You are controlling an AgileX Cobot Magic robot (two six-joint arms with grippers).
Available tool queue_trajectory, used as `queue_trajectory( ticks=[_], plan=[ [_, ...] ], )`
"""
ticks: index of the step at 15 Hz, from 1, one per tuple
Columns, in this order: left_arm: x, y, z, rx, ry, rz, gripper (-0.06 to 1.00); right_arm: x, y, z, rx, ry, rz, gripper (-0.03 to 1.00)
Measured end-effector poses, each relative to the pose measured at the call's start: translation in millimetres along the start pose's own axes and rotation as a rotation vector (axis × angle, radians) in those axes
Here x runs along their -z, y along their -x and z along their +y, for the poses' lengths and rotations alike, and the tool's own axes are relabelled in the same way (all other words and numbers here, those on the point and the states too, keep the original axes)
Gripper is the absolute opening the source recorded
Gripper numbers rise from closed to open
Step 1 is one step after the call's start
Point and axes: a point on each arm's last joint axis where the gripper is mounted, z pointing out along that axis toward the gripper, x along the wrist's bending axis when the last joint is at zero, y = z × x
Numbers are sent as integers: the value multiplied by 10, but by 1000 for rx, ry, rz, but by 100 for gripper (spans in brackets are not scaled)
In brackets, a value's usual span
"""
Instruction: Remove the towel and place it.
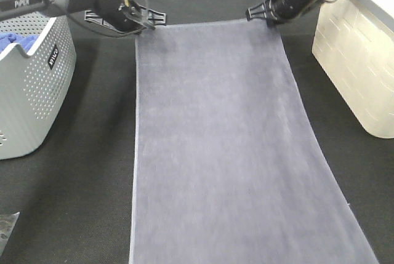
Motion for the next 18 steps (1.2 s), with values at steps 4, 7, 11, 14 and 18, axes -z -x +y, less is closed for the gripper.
queue_trajectory(
  ticks=[4, 7, 11, 14, 18],
  plan=[
    [-188, -182, 90, 17, 219, -60, 0, -167, 17, 90, 28, 240, -46, 0],
    [-287, -271, 103, 20, 385, -118, 0, -438, 17, -36, 52, 357, -68, 0],
    [-470, -293, -110, 11, 384, -130, 0, -706, -4, -253, 72, 385, -74, 0],
    [-618, -332, -336, 10, 298, -103, 6, -843, -10, -387, 72, 385, -75, 14],
    [-642, -360, -387, 28, 257, -88, 38, -881, -7, -412, 70, 420, -80, 38]
  ],
)
